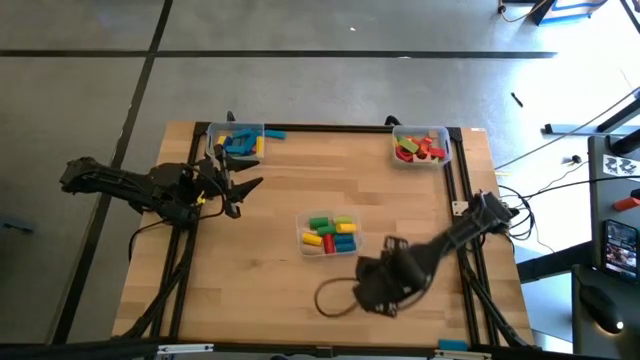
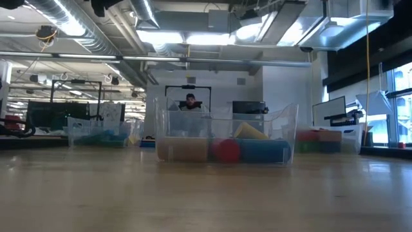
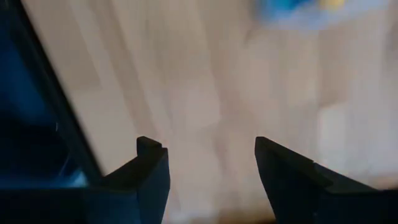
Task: Sort blocks by size
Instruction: Put the blue rectangular block into the top left transparent bin
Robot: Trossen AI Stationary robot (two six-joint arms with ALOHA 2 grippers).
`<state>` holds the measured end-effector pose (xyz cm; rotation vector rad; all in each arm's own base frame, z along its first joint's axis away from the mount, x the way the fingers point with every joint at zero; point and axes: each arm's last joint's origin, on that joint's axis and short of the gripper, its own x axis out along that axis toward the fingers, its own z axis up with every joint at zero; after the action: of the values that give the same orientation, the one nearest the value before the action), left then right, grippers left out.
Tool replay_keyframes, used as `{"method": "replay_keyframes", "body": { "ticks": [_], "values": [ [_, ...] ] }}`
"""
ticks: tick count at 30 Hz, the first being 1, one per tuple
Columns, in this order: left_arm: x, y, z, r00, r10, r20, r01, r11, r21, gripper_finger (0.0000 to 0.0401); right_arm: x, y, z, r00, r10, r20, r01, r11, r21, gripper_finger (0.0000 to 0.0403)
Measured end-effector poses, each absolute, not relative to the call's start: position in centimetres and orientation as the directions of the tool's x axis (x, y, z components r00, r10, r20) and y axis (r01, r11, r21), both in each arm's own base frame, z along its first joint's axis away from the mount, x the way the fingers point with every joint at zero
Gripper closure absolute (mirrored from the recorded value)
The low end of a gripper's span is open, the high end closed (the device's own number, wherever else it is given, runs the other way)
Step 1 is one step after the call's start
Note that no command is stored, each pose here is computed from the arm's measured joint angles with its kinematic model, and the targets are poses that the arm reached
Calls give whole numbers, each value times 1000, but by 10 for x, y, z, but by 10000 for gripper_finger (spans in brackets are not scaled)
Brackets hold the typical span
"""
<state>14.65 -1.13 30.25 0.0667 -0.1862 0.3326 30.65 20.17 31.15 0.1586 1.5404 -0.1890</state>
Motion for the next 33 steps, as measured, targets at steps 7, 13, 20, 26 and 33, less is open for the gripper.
{"method": "replay_keyframes", "body": {
  "ticks": [7, 13, 20, 26, 33],
  "values": [
    [146, -11, 305, 923, 319, 213, -330, 944, 14, 191, 264, 248, 268, -227, 78, -971, 251, 968, 19, 178],
    [146, -11, 305, 923, 320, 216, -330, 944, 12, 191, 226, 283, 230, -332, 146, -932, 205, 976, 79, 178],
    [146, -11, 305, 923, 320, 216, -330, 944, 12, 191, 196, 297, 191, -369, 137, -919, 153, 985, 85, 178],
    [146, -11, 305, 923, 320, 216, -330, 944, 12, 191, 178, 305, 173, -389, 153, -909, 134, 985, 109, 178],
    [146, -11, 305, 922, 320, 217, -330, 944, 12, 191, 163, 305, 160, -412, 120, -903, 167, 984, 55, 178]
  ]
}}
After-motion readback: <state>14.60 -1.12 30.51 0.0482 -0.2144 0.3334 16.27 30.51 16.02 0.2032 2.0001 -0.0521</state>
